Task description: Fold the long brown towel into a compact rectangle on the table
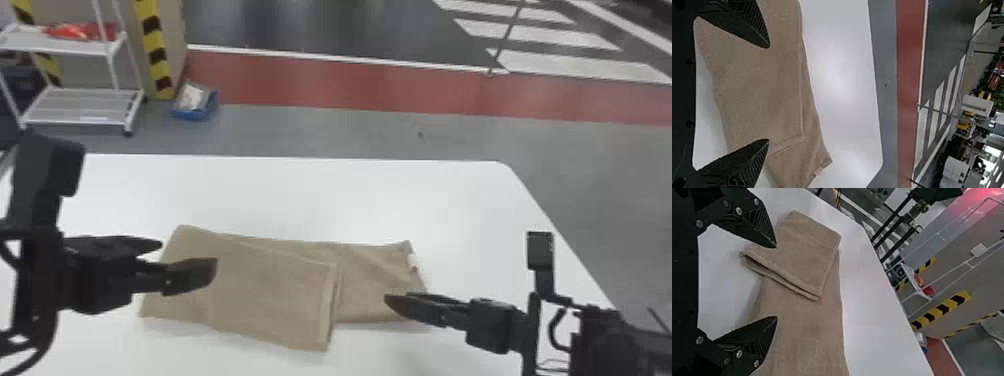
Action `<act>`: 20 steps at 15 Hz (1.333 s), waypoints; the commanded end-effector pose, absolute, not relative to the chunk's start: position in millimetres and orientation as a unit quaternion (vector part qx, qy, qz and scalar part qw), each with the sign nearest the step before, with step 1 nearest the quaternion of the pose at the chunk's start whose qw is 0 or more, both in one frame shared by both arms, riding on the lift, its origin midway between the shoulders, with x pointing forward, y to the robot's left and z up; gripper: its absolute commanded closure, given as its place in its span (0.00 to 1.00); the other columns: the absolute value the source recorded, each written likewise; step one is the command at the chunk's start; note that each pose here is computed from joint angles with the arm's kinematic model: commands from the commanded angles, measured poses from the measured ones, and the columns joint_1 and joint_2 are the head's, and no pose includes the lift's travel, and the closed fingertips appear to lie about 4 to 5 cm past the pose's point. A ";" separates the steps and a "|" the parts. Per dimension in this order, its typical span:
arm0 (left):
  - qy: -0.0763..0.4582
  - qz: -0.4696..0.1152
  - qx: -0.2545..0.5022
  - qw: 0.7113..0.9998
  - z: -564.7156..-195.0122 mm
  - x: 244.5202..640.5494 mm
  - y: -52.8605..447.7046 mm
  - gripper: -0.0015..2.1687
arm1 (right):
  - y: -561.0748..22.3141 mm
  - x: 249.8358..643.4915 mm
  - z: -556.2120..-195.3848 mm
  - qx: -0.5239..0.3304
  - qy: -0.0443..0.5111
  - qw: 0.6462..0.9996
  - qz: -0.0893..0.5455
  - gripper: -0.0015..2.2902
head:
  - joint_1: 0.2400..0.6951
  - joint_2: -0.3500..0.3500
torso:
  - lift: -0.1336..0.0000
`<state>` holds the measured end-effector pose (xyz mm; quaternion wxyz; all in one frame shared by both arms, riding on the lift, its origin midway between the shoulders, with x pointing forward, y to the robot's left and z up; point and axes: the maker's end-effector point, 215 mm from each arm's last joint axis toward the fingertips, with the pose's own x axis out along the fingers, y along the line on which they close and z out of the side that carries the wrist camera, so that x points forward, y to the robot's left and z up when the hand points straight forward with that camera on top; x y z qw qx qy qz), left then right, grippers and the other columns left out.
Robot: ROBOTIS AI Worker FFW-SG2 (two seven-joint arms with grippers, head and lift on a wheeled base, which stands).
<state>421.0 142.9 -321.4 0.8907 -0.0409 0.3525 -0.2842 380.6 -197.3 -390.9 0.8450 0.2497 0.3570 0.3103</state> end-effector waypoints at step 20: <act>0.398 -0.245 -0.093 0.879 -361.7 386.9 202.9 0.02 | -143.1 450.0 -393.2 0.177 0.439 0.829 0.297 0.15 | 1.00 0.62 | 0.07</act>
